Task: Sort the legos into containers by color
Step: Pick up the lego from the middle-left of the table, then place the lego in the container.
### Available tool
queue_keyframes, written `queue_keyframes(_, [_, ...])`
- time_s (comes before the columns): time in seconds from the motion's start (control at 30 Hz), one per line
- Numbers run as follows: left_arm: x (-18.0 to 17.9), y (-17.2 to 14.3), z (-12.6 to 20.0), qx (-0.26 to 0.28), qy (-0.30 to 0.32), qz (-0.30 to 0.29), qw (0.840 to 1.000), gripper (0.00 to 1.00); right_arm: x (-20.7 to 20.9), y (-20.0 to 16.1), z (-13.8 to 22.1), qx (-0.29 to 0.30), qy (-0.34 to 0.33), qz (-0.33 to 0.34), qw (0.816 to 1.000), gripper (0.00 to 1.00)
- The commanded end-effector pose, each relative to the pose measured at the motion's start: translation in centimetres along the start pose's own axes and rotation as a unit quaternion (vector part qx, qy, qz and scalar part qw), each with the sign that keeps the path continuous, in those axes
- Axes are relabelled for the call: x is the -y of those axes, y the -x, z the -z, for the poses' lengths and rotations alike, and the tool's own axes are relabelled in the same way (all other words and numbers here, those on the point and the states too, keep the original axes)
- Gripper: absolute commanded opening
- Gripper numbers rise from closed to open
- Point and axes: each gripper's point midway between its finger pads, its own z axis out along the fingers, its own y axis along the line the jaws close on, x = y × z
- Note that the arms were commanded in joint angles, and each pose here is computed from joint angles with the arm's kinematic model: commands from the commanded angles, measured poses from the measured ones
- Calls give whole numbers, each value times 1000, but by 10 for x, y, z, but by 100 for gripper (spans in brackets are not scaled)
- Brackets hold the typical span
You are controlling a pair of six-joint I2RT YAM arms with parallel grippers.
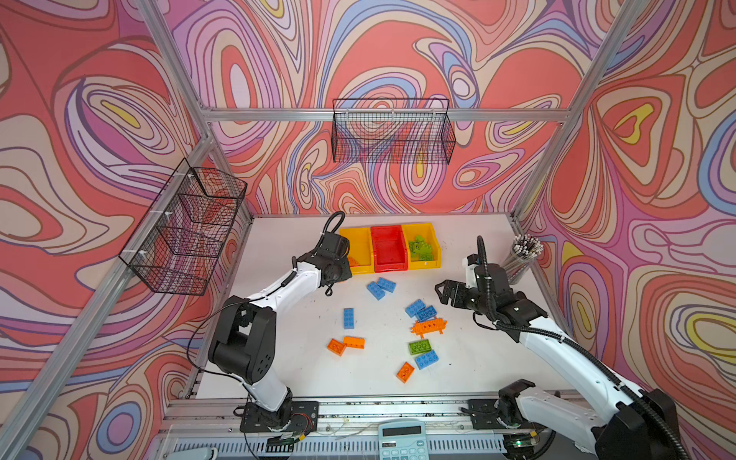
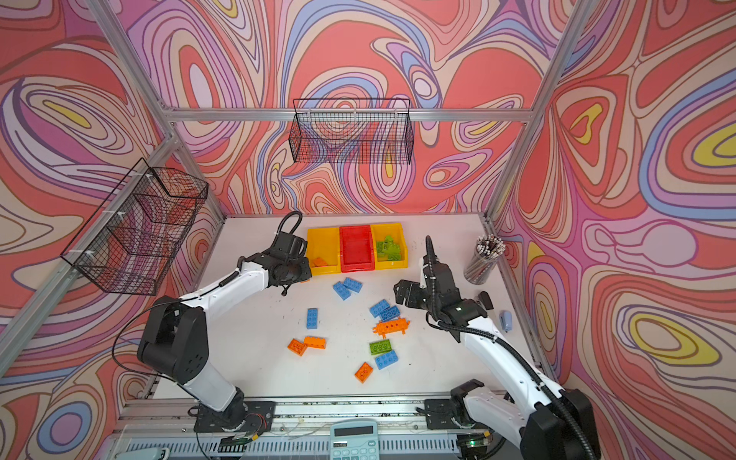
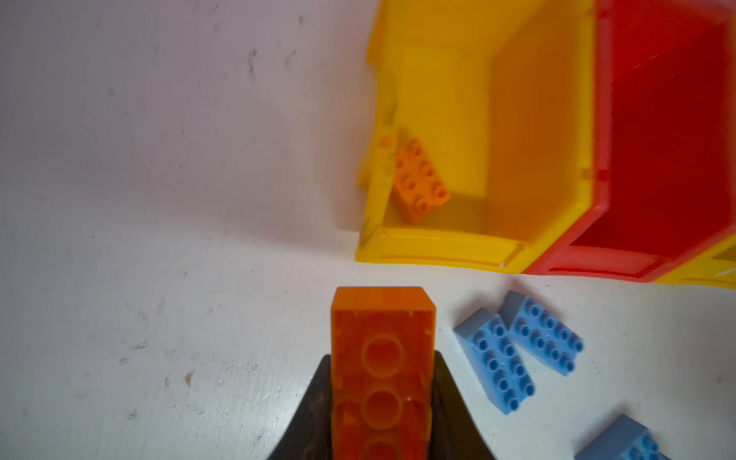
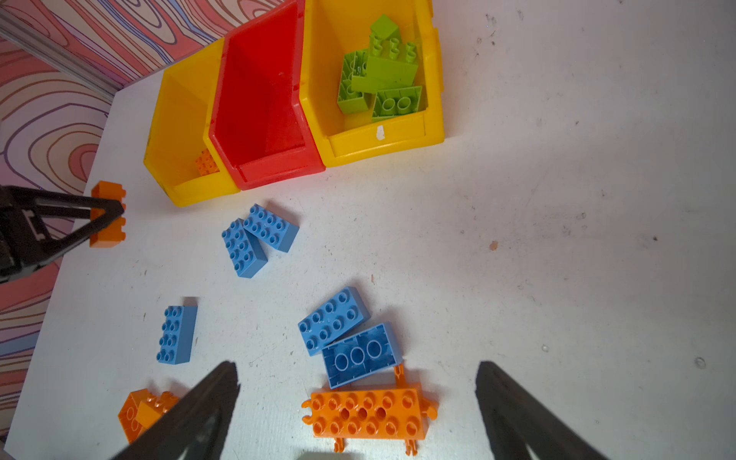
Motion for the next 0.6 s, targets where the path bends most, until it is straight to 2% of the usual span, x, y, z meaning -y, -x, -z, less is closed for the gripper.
queue_keyframes(0.0, [16, 15, 1, 2, 1, -20, 1000, 23, -2, 0, -2, 0, 3, 4, 1000, 98])
queue_keyframes(0.2, [47, 45, -23, 2, -14, -29, 999, 23, -1, 4, -1, 2, -4, 4, 1000, 98])
queue_keyframes(0.47, [62, 60, -68, -7, -11, -40, 999, 27, 0, 10, 3, 7, -14, 7, 1000, 98])
queue_keyframes(0.5, [64, 61, -72, -9, -13, -41, 999, 30, -1, 11, 4, 8, -14, 8, 1000, 98])
queue_keyframes(0.57, [66, 63, -77, -12, -15, -40, 999, 44, -1, 13, 6, 9, -17, 10, 1000, 98])
